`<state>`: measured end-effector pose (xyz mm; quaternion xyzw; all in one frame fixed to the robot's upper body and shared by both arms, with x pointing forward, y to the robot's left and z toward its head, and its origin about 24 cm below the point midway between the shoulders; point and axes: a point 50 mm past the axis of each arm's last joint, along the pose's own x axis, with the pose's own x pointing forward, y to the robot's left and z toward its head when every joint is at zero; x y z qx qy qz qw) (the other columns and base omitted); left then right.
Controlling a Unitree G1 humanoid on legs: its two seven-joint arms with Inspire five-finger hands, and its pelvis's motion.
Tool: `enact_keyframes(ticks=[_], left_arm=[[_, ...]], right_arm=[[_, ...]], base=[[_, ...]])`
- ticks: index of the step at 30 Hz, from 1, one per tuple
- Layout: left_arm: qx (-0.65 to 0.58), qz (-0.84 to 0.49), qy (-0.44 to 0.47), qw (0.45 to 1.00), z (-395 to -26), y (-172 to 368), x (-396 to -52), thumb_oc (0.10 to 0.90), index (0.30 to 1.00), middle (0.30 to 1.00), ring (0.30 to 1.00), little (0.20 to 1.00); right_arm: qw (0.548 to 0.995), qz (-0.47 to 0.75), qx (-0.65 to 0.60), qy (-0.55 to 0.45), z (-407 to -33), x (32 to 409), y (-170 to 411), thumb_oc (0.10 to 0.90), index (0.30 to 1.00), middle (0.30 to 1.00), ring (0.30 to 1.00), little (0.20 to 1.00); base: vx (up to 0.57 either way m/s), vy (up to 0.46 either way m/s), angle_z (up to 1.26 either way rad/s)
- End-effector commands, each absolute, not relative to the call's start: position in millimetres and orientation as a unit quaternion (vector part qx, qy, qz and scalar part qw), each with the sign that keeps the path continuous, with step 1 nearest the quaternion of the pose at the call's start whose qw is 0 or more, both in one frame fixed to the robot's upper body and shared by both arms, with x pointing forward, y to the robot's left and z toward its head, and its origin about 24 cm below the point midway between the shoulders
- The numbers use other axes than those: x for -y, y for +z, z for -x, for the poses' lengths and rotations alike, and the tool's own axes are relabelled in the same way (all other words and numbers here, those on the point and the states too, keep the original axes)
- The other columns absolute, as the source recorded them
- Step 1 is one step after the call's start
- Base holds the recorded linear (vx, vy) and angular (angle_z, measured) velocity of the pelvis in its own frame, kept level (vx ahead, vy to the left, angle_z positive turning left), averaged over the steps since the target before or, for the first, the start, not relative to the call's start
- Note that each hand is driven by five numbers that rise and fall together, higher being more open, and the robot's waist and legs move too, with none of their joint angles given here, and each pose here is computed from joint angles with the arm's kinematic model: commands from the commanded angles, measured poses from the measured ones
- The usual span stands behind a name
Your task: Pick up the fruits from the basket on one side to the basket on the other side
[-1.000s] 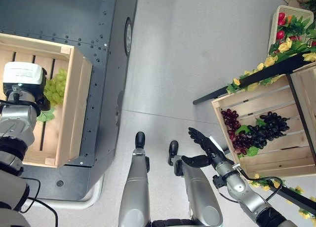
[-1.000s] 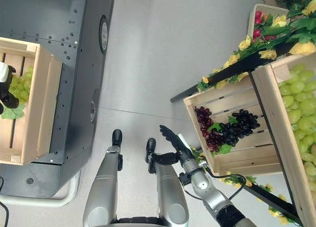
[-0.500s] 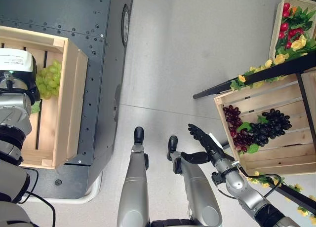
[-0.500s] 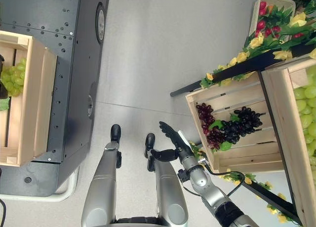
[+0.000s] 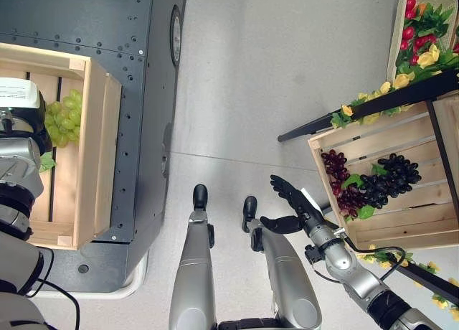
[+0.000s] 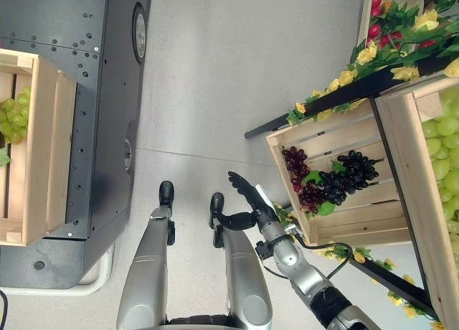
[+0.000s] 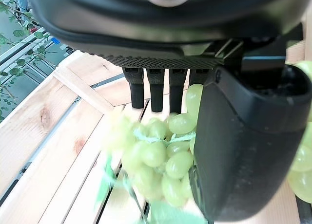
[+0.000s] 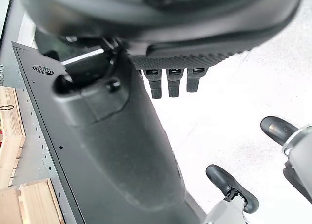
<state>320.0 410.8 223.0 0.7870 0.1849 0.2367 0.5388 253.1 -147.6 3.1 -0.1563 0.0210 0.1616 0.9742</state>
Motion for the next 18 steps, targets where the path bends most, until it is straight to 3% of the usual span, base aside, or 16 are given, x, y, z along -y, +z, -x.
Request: enact_keyframes(ticks=[1,8,18], left_arm=[[-0.129,-0.746,0.276,0.592,-329,233,-400,0.400,0.300,0.300,0.300,0.300],[-0.092,-0.709,0.303,0.631,-325,228,-402,0.400,0.300,0.300,0.300,0.300],[0.010,-0.711,0.306,0.633,-324,245,-389,0.400,0.300,0.300,0.300,0.300]], right_arm=[[0.977,0.149,0.031,0.151,-250,155,23,0.800,0.900,0.900,0.900,0.900],[0.977,0.148,0.027,0.149,-249,156,22,0.800,0.900,0.900,0.900,0.900],[0.977,0.145,0.025,0.152,-247,157,22,0.800,0.900,0.900,0.900,0.900]], base=[[0.00,0.004,0.05],[0.00,0.000,0.01],[0.00,-0.046,0.03]])
